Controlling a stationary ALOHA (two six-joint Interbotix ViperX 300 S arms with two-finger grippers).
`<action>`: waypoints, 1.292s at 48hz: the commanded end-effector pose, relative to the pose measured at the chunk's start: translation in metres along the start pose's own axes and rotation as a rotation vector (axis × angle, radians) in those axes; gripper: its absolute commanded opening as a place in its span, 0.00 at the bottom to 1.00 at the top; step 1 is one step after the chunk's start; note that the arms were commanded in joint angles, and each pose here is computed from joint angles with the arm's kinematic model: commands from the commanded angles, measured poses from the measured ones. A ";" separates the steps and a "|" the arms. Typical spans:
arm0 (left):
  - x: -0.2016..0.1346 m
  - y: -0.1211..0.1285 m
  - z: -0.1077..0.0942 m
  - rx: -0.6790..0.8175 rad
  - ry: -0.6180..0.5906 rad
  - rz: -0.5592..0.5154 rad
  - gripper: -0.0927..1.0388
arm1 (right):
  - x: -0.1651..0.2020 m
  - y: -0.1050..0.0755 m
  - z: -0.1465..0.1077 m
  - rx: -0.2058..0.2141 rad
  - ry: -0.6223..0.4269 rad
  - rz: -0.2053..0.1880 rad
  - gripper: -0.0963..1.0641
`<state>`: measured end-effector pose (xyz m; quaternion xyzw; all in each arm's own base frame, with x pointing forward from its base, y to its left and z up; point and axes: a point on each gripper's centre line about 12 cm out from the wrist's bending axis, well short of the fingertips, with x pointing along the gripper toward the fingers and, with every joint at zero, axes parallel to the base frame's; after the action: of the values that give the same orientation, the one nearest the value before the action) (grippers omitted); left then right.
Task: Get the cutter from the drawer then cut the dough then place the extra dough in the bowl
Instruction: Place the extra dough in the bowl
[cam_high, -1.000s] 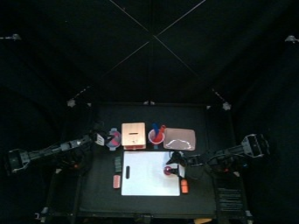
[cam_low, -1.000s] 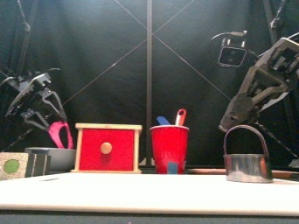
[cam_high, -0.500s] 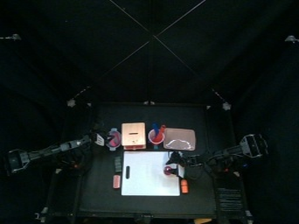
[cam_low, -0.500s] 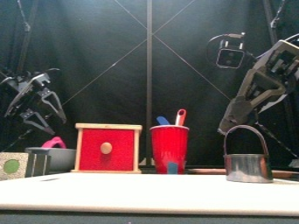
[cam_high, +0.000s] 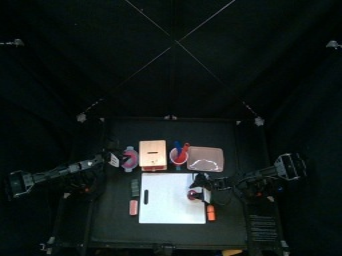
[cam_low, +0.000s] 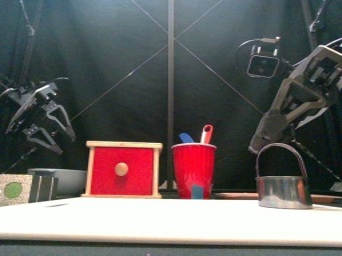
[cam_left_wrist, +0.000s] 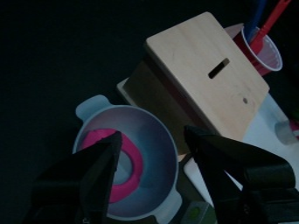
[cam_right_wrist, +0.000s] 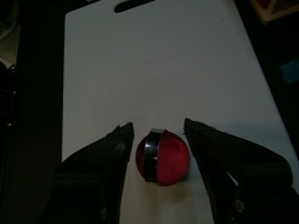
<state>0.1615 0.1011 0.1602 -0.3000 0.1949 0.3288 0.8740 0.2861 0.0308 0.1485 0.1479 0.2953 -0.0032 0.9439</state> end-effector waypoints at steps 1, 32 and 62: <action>0.000 -0.009 0.008 0.090 -0.020 -0.027 0.90 | -0.002 0.005 0.015 -0.011 -0.046 0.016 0.82; -0.024 -0.096 0.005 0.734 -0.338 -0.331 0.90 | -0.019 0.004 0.039 -0.103 -0.217 0.056 0.82; -0.009 -0.135 -0.040 0.642 -0.299 -0.489 0.90 | -0.029 -0.022 0.047 -0.113 -0.386 0.031 0.82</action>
<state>0.2322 -0.0023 0.1848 -0.0013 0.1019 0.0867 0.9910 0.2850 -0.0030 0.1852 0.0965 0.1261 0.0019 0.9873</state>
